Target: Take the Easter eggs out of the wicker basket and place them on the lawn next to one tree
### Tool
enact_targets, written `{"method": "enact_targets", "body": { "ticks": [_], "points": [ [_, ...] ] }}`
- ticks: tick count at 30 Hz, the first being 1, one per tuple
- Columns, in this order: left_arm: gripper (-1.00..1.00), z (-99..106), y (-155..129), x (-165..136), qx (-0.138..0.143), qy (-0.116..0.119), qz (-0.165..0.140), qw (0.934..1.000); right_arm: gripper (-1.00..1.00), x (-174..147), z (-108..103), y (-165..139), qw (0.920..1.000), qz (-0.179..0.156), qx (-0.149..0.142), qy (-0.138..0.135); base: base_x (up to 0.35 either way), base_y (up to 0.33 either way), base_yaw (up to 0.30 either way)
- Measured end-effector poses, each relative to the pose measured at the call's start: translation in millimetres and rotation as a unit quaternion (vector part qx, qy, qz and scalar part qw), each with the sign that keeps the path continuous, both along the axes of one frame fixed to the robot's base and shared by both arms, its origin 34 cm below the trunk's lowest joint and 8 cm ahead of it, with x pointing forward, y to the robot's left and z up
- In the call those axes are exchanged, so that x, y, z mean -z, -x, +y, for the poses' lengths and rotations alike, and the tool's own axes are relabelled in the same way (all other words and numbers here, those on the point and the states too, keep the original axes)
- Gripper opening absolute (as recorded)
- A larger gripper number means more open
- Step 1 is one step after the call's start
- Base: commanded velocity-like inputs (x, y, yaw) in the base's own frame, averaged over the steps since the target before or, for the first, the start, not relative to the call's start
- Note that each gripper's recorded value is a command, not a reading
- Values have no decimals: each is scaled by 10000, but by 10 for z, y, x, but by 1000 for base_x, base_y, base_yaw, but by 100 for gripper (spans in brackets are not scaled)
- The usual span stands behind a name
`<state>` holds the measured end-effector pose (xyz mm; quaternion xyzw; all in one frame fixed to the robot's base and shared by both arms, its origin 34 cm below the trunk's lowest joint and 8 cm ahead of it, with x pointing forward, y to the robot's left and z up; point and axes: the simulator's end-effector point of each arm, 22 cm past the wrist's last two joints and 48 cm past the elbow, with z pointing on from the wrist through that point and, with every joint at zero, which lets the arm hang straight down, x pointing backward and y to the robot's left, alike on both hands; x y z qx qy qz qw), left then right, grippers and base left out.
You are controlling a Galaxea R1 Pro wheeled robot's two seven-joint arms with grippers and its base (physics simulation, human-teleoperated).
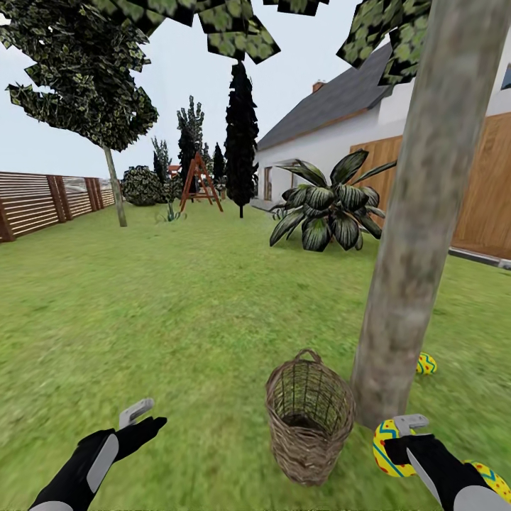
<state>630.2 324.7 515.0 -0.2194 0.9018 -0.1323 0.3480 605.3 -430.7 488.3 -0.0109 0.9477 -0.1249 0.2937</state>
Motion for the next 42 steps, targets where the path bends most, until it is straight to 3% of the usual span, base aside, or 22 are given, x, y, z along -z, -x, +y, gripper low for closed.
{"method": "enact_targets", "body": {
  "ticks": [42],
  "points": [
    [100, -1, 205, 911, 1, -1, -7, 10000, -100, 915, 8, 205, 10000, -1, -11, 5, 0, 0, 0]
  ]
}}
